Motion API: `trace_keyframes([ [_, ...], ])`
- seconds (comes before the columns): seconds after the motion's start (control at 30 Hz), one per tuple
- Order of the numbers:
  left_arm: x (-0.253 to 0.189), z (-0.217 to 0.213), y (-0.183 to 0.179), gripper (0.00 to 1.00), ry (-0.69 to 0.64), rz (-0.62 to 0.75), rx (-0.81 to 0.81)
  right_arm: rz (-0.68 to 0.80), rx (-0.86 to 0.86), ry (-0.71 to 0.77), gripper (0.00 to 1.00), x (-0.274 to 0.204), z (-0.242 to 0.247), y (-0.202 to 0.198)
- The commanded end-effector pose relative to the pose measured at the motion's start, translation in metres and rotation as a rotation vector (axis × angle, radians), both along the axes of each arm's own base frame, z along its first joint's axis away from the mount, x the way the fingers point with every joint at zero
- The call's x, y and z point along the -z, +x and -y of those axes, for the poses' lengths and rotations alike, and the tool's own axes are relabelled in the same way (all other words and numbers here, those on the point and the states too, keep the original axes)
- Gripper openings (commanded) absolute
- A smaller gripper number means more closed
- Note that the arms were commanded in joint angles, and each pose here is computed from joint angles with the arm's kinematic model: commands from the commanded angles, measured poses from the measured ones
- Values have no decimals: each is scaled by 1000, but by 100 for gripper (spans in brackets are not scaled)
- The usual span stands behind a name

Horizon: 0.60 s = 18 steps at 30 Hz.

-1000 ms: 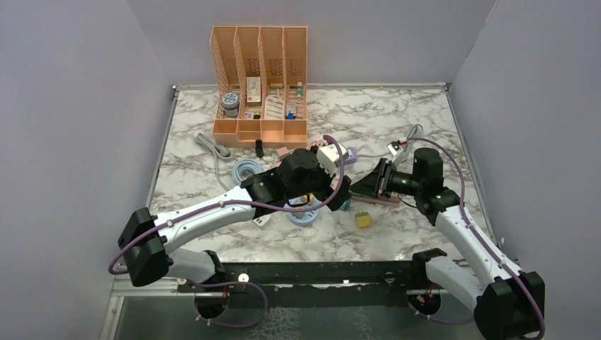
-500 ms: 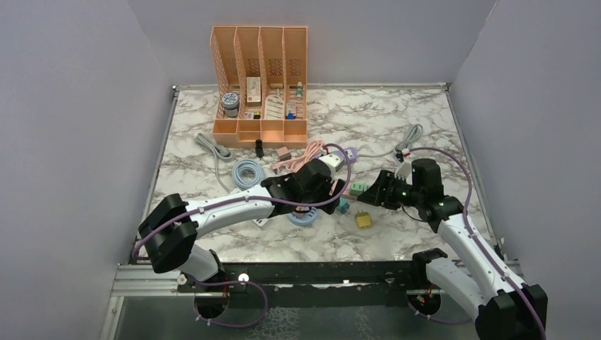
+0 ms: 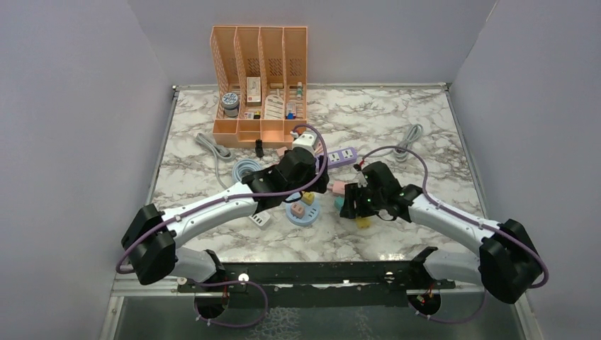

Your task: Insert the plug

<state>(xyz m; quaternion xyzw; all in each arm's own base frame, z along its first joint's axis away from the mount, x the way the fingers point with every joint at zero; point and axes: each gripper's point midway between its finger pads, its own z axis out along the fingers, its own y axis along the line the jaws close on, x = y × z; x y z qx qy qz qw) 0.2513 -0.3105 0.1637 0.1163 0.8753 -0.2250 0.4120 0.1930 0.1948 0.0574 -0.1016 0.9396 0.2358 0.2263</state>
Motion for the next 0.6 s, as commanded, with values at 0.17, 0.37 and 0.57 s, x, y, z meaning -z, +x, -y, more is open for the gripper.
trace_keyframes([
  [0.17,-17,-22,11,74,-107,-23,-91,159,5,-110,53,4,-9,46],
  [0.37,-23,-25,11,75,-119,-21,-75,186,-146,-19,43,3,-34,42],
  [0.57,-28,-27,5,80,-101,-16,-1,199,-153,59,15,-17,-44,39],
])
